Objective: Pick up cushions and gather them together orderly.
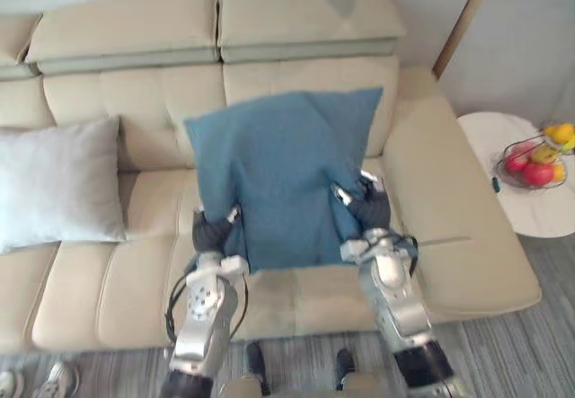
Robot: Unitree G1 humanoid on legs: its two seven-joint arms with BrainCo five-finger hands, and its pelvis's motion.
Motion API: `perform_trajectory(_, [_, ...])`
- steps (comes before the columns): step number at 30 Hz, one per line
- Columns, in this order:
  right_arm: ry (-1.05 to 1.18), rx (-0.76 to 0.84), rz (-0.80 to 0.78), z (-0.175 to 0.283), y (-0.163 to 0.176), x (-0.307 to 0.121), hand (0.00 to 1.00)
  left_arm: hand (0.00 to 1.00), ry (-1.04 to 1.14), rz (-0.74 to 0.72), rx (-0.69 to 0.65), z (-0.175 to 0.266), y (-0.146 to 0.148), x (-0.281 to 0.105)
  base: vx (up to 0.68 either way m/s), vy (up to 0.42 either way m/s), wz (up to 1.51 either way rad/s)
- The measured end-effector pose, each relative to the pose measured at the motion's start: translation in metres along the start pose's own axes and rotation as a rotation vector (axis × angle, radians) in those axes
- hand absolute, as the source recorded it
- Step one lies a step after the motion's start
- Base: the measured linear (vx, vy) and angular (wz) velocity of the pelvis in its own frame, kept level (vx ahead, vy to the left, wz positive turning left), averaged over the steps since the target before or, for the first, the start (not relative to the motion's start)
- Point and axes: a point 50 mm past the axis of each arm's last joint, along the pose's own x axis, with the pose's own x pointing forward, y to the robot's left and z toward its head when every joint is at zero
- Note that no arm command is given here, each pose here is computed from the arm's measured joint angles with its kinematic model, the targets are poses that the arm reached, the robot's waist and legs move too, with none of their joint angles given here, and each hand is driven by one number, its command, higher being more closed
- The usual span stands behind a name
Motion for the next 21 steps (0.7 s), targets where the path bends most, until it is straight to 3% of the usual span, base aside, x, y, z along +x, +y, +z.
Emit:
perform_trajectory(7, [-0.337, -0.073, -0.060, 0.071, 0.031, 0.059, 1.00, 1.00, -0.306, 0.026, -0.082, 0.077, -0.045, 0.067, -0.12, -0.004, 0.12])
perform_trajectory(10, [-0.521, -0.135, -0.176, 0.115, 0.034, 0.083, 1.00, 1.00, -0.443, -0.021, -0.099, 0.126, -0.085, 0.094, -0.06, -0.010, 0.27])
perform_trajectory(14, [-0.611, -0.127, -0.324, 0.155, 0.025, 0.109, 1.00, 1.00, -0.558, -0.085, -0.124, 0.178, -0.126, 0.104, -0.04, -0.020, 0.27])
perform_trajectory(18, [-0.577, -0.129, -0.397, 0.175, 0.027, 0.134, 1.00, 1.00, -0.575, -0.065, -0.143, 0.208, -0.141, 0.113, -0.01, -0.050, 0.14])
perform_trajectory(19, [-0.575, -0.133, -0.399, 0.177, 0.029, 0.136, 1.00, 0.00, -0.573, -0.061, -0.145, 0.211, -0.142, 0.114, 0.01, -0.070, 0.09])
perform_trajectory(20, [-0.571, -0.141, -0.405, 0.181, 0.030, 0.140, 0.00, 0.00, -0.566, -0.052, -0.149, 0.215, -0.144, 0.116, 0.01, -0.080, 0.09])
perform_trajectory(21, [-0.575, -0.152, -0.410, 0.186, 0.030, 0.144, 0.00, 0.00, -0.558, -0.039, -0.163, 0.218, -0.143, 0.118, 0.02, -0.103, 0.10])
